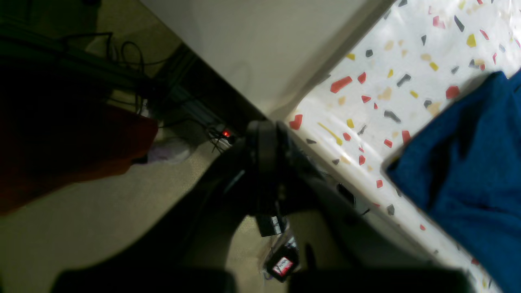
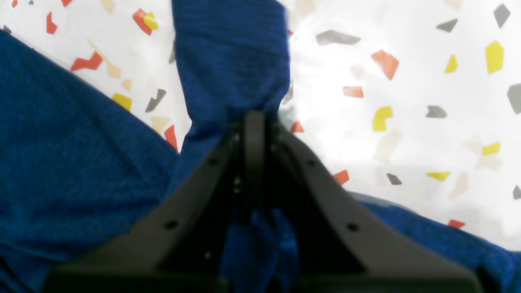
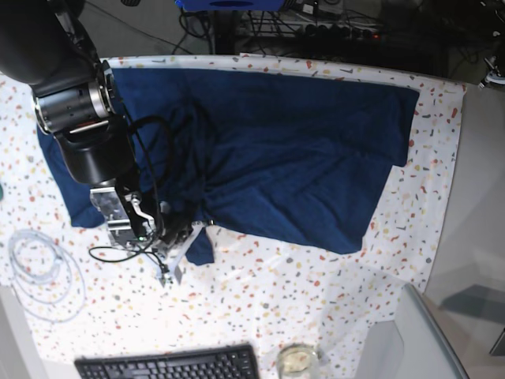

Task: Layout the t-shirt on the table in an organized manner, then fold the t-shirt properly
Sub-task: 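Lower the right gripper back to the shirt's hem area, then reach the right gripper across the shirt toward the left gripper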

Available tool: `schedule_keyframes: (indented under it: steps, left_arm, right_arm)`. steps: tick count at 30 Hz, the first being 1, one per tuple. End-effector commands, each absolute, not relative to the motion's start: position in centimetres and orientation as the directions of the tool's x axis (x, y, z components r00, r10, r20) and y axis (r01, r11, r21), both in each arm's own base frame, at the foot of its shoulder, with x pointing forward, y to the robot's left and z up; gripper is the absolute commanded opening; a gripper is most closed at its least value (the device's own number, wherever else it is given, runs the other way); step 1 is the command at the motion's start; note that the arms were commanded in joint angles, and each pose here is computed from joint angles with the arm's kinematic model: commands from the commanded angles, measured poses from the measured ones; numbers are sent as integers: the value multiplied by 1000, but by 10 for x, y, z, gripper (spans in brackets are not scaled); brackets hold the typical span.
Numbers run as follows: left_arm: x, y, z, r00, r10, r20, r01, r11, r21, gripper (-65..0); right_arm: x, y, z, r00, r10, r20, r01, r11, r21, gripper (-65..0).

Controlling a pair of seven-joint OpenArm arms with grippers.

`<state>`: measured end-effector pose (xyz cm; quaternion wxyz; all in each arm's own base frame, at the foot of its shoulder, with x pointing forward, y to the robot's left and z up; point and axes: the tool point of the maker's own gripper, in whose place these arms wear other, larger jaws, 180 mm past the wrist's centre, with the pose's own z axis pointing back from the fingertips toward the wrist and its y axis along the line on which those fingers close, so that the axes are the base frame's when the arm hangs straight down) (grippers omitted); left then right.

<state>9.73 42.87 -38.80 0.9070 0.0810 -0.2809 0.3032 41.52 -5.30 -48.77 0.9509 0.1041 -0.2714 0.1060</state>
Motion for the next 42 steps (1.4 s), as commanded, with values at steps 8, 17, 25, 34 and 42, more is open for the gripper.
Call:
schedule_keyframes:
  steps: [8, 17, 25, 34, 42]
  left_arm:
    - [94, 454, -364, 660, 447, 603, -582, 813, 34, -650]
    - [102, 480, -336, 658, 390, 644, -572, 815, 92, -650]
    - [105, 490, -323, 668, 356, 653, -559, 820, 125, -650]
    - [102, 487, -328, 672, 366, 644, -561, 819, 119, -650]
    - [100, 487, -330, 679, 368, 635, -559, 820, 123, -650]
  right_arm:
    - [421, -15, -384, 698, 206, 686, -386, 915, 118, -650]
    - [297, 87, -315, 554, 310, 773, -639, 753, 156, -650]
    - [240, 173, -310, 453, 417, 788, -812, 558, 171, -650]
    - [233, 203, -333, 451, 416, 789, -843, 489, 225, -650]
    - [249, 213, -337, 497, 339, 799, -822, 480, 307, -650]
